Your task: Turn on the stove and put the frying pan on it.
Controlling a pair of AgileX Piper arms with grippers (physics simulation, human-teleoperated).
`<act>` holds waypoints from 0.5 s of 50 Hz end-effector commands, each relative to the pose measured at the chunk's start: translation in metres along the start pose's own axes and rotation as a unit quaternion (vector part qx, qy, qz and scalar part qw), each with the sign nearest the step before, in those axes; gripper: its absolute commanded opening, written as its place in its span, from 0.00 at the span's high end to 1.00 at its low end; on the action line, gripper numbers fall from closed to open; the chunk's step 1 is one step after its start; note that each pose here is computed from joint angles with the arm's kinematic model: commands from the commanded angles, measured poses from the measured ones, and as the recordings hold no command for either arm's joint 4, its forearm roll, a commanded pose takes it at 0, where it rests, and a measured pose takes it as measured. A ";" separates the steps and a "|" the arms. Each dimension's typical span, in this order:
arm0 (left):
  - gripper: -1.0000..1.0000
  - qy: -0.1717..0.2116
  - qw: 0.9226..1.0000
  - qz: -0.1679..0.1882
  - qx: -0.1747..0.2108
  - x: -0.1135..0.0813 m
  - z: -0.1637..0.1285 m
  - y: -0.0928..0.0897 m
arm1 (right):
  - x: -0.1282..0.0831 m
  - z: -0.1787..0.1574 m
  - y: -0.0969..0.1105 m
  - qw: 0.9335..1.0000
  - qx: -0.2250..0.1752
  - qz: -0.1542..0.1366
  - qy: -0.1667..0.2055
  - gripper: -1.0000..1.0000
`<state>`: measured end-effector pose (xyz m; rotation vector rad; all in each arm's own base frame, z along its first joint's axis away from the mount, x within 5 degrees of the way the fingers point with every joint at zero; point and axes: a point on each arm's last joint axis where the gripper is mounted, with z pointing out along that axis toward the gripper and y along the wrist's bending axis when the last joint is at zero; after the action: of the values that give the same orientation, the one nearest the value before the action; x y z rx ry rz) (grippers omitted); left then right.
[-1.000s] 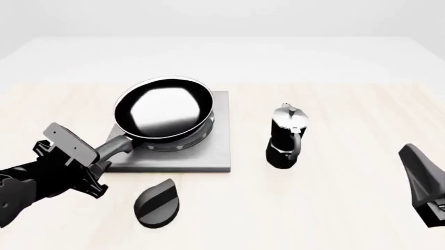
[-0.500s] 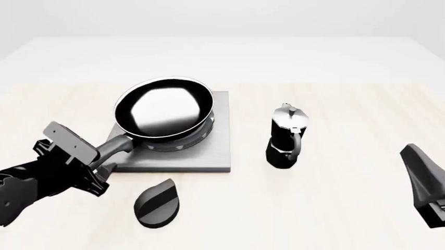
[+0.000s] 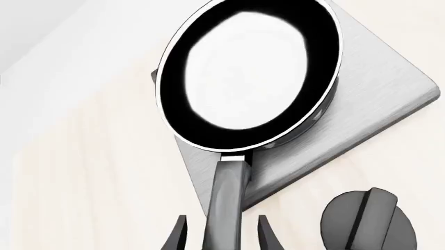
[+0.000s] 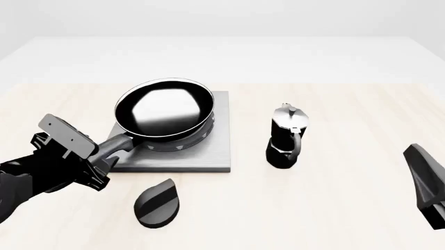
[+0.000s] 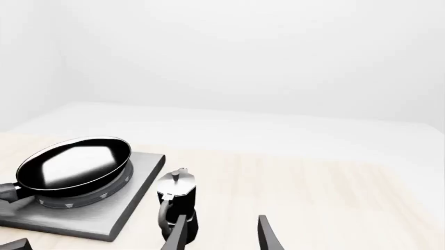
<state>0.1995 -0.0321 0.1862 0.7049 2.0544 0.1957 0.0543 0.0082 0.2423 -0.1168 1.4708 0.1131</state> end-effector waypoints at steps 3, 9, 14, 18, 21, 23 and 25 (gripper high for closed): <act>0.00 -0.029 1.000 -0.003 0.000 -0.021 -0.022 0.004 | -0.004 -0.002 0.000 1.000 0.001 0.000 -0.004 0.00; 0.00 -0.044 0.999 -0.004 -0.006 -0.031 -0.036 0.009 | -0.006 -0.003 0.000 1.000 0.000 0.000 -0.006 0.00; 0.00 -0.061 0.998 -0.008 -0.008 -0.042 -0.051 0.013 | -0.006 -0.004 0.000 1.000 0.000 0.001 -0.008 0.00; 0.00 -0.078 0.997 -0.017 -0.009 -0.053 -0.067 0.016 | -0.008 -0.005 0.000 1.000 0.000 0.002 -0.010 0.00; 0.00 -0.091 0.996 -0.020 -0.013 -0.058 -0.077 0.018 | -0.009 -0.005 0.000 1.000 0.000 0.001 -0.010 0.00; 0.00 -0.103 0.994 -0.030 -0.011 -0.063 -0.089 0.020 | -0.010 -0.006 0.000 1.000 -0.001 0.002 -0.012 0.00; 0.00 -0.115 0.993 -0.037 -0.011 -0.067 -0.101 0.021 | -0.011 -0.006 0.000 1.000 -0.001 0.002 -0.013 0.00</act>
<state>0.1760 -0.0391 0.2624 0.6531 1.9197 0.1384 0.0494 0.0074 0.2491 -0.1144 1.4534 0.1163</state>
